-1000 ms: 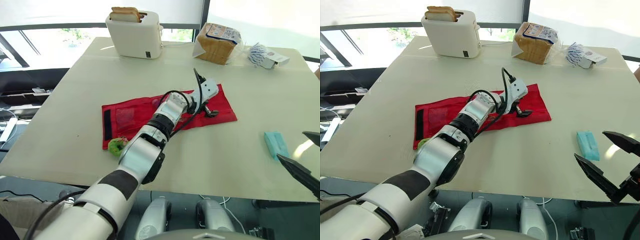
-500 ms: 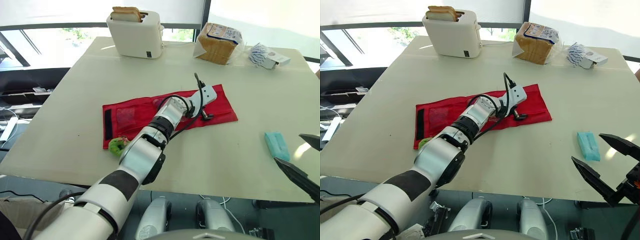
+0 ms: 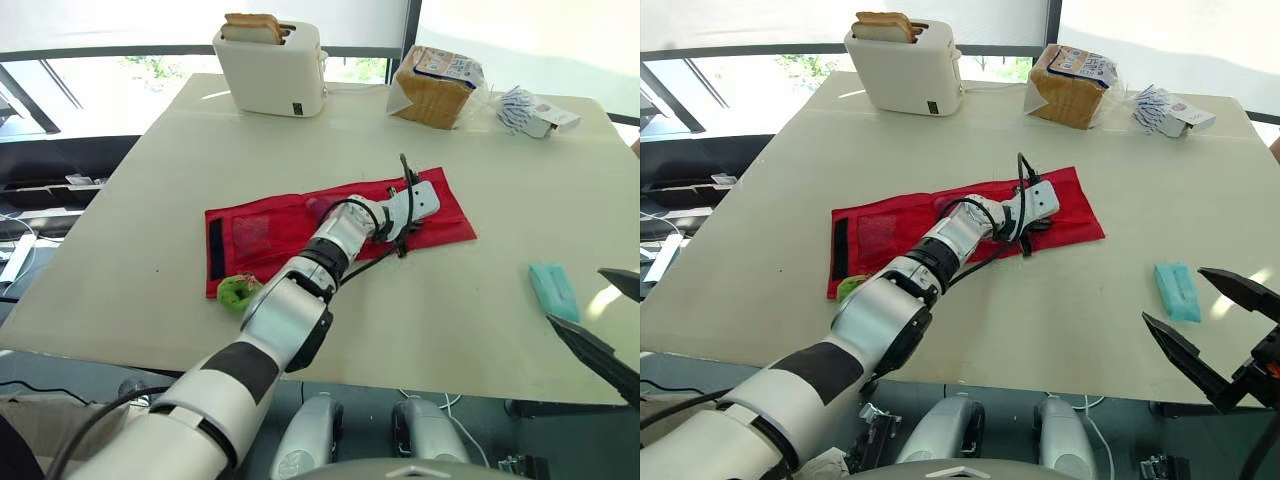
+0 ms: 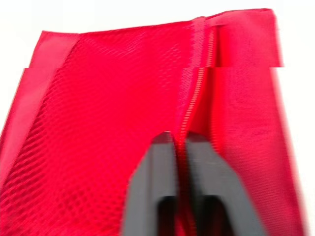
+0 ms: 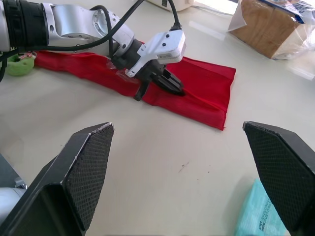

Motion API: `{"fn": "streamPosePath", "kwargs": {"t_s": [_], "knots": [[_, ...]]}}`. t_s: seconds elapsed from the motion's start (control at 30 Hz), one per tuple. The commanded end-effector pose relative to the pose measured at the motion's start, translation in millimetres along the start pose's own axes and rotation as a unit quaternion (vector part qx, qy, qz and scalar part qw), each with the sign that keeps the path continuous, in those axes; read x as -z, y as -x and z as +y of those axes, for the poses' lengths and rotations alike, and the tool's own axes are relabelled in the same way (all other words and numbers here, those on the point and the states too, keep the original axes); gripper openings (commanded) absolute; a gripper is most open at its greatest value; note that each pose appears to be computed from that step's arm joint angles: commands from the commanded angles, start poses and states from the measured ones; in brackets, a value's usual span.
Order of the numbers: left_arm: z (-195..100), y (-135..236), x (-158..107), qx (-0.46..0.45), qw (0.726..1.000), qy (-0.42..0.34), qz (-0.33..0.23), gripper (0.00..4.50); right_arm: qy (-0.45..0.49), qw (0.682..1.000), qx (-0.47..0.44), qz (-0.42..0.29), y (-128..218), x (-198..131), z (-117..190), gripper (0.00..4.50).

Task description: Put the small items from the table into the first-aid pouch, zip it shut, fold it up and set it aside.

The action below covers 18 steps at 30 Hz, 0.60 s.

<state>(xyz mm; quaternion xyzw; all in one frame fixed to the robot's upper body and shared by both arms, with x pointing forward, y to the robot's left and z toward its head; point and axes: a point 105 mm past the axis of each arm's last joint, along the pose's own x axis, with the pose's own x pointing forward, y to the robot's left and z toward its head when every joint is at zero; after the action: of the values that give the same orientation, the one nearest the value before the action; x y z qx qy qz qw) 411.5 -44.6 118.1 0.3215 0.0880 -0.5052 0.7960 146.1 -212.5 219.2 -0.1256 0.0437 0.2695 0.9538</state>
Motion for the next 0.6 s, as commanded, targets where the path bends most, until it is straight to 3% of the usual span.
{"fn": "streamPosePath", "kwargs": {"t_s": [0.03, 0.17, 0.33, 0.6], "knots": [[-30.7, 1.0, -23.8, 0.106, 0.990, -0.065, -0.070, 0.13, 0.006, 1.000, 0.005, -0.003, 2.2, -1.3, 2.1, 4.50], [-51.8, 18.7, -19.1, 0.199, 0.970, -0.099, -0.103, 0.13, 0.000, 1.000, 0.010, 0.005, 5.0, 2.1, 3.6, 4.50], [-57.5, 46.6, -2.1, 0.253, 0.952, -0.134, -0.107, 0.13, -0.017, 0.999, 0.016, 0.029, 8.9, 12.2, 5.6, 4.50], [-45.2, 39.0, -7.8, 0.212, 0.973, 0.014, -0.094, 0.13, -0.024, 0.975, 0.164, 0.146, 1.9, 60.6, -30.6, 4.50]]}}
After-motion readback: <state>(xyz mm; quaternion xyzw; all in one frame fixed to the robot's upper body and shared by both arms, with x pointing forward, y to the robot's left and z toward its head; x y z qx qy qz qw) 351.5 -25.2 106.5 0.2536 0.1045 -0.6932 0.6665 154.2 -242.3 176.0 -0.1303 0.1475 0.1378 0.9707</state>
